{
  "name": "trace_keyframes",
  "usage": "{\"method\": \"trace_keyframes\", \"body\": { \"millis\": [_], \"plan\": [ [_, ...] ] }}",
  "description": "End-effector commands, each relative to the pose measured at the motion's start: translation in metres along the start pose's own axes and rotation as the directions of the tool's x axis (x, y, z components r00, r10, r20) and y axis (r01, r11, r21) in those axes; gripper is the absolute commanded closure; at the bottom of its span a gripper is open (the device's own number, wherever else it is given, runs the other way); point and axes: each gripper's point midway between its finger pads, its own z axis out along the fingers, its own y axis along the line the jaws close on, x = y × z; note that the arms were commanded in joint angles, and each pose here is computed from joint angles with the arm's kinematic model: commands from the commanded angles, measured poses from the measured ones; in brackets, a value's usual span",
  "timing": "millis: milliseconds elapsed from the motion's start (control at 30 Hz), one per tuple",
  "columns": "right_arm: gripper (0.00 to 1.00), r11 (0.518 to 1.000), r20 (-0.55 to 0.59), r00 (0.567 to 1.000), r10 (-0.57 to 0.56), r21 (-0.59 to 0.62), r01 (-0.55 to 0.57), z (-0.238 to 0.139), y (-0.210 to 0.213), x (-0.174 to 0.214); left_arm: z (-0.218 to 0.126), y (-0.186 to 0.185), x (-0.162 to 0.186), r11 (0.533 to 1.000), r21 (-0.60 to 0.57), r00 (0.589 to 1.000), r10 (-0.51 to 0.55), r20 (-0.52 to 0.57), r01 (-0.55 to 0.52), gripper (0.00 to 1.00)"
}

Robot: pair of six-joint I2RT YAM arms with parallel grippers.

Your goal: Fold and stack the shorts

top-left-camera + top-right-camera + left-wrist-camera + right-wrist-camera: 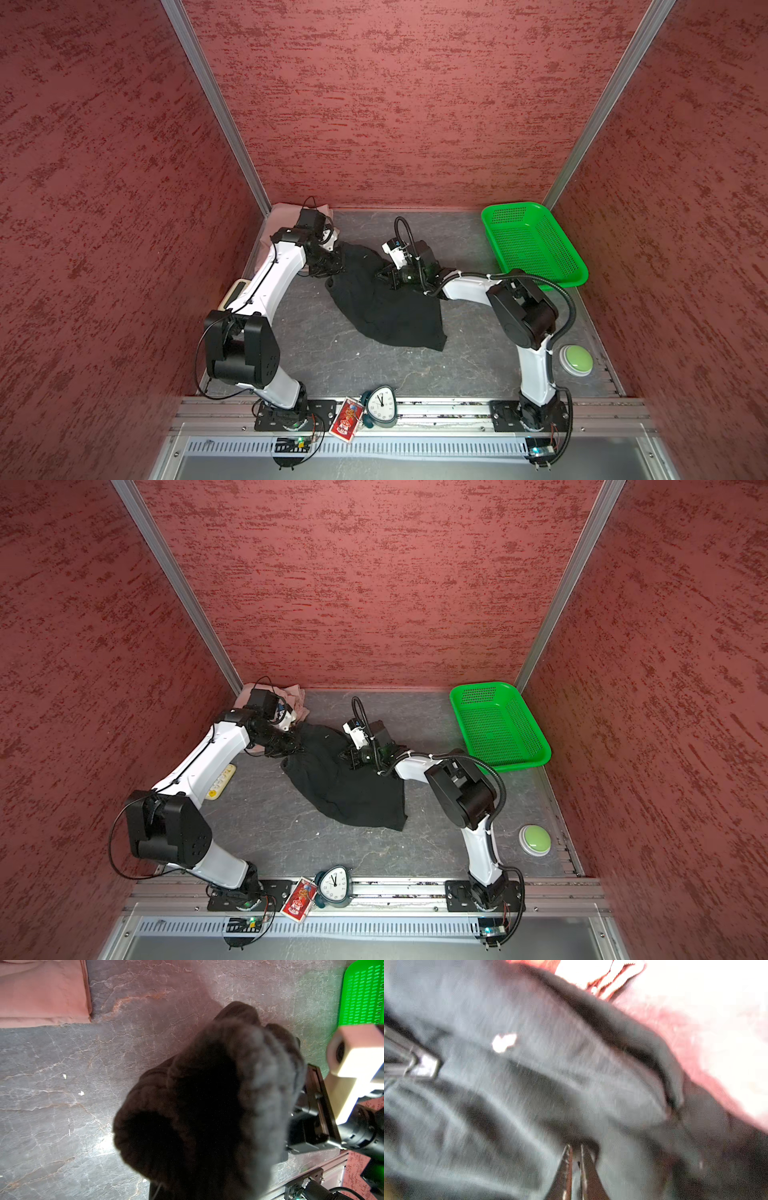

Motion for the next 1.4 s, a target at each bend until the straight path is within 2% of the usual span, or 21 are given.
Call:
{"method": "trace_keyframes", "body": {
  "millis": [0,167,267,300,400,433,500,567,700,767,900,1067,1167,1267,1367],
  "plan": [
    [0.93,1.000,0.063,0.998,-0.013,0.013,0.012,0.018,-0.007,-0.020,-0.011,-0.014,-0.010,0.997,0.025,0.996,0.074,0.058,-0.075,1.00],
    [0.96,0.996,0.076,0.996,0.037,0.077,-0.043,0.045,-0.040,-0.024,-0.005,-0.024,-0.009,0.990,0.020,0.989,0.136,0.055,-0.138,1.00],
    [0.89,0.996,0.058,0.997,0.058,0.071,-0.062,0.056,-0.046,-0.019,-0.005,-0.026,-0.010,0.986,-0.004,0.985,0.164,0.060,-0.165,1.00],
    [0.82,0.997,0.062,0.996,0.058,0.052,-0.061,0.054,-0.041,-0.021,-0.007,-0.025,-0.011,0.986,-0.015,0.984,0.166,0.062,-0.166,1.00],
    [0.62,0.998,0.094,0.994,0.052,0.037,-0.056,0.032,-0.024,-0.038,-0.013,-0.023,-0.015,0.985,-0.053,0.985,0.165,0.055,-0.162,1.00],
    [0.54,0.996,0.098,0.994,0.055,0.061,-0.061,0.020,-0.022,-0.043,-0.017,-0.022,-0.016,0.985,-0.067,0.985,0.165,0.057,-0.162,1.00],
    [0.47,0.989,0.080,0.994,0.070,0.128,-0.080,-0.005,-0.025,-0.043,-0.021,-0.019,-0.018,0.982,-0.107,0.986,0.160,0.047,-0.155,1.00],
    [0.41,0.967,0.051,0.994,0.094,0.231,-0.103,-0.035,-0.036,-0.033,-0.023,-0.016,-0.018,0.978,-0.141,0.987,0.156,0.028,-0.151,1.00],
    [0.39,0.896,-0.035,0.988,0.149,0.428,-0.120,-0.100,-0.060,0.020,-0.023,-0.005,-0.016,0.969,-0.198,0.988,0.152,-0.010,-0.150,1.00],
    [0.39,0.868,-0.077,0.980,0.181,0.482,-0.122,-0.123,-0.064,0.048,-0.022,0.001,-0.016,0.965,-0.216,0.989,0.145,-0.026,-0.147,1.00],
    [0.41,0.842,-0.121,0.960,0.251,0.517,-0.154,-0.147,-0.063,0.089,-0.024,0.008,-0.021,0.955,-0.261,0.991,0.132,-0.036,-0.137,1.00],
    [0.45,0.810,-0.153,0.934,0.321,0.556,-0.187,-0.152,-0.069,0.113,-0.016,-0.027,-0.017,0.980,-0.153,0.991,0.121,-0.057,-0.129,1.00],
    [0.57,0.783,-0.151,0.921,0.358,0.587,-0.208,-0.152,-0.077,0.125,-0.007,-0.052,-0.010,0.993,-0.054,0.992,0.101,-0.069,-0.105,0.97],
    [0.73,0.780,-0.140,0.916,0.377,0.581,-0.233,-0.148,-0.081,0.136,0.000,-0.073,0.000,0.996,0.069,0.991,0.071,-0.109,-0.064,0.94],
    [0.81,0.785,-0.138,0.907,0.399,0.562,-0.260,-0.139,-0.082,0.144,0.003,-0.080,0.010,0.995,0.086,0.988,0.055,-0.141,-0.043,0.94]
  ]
}}
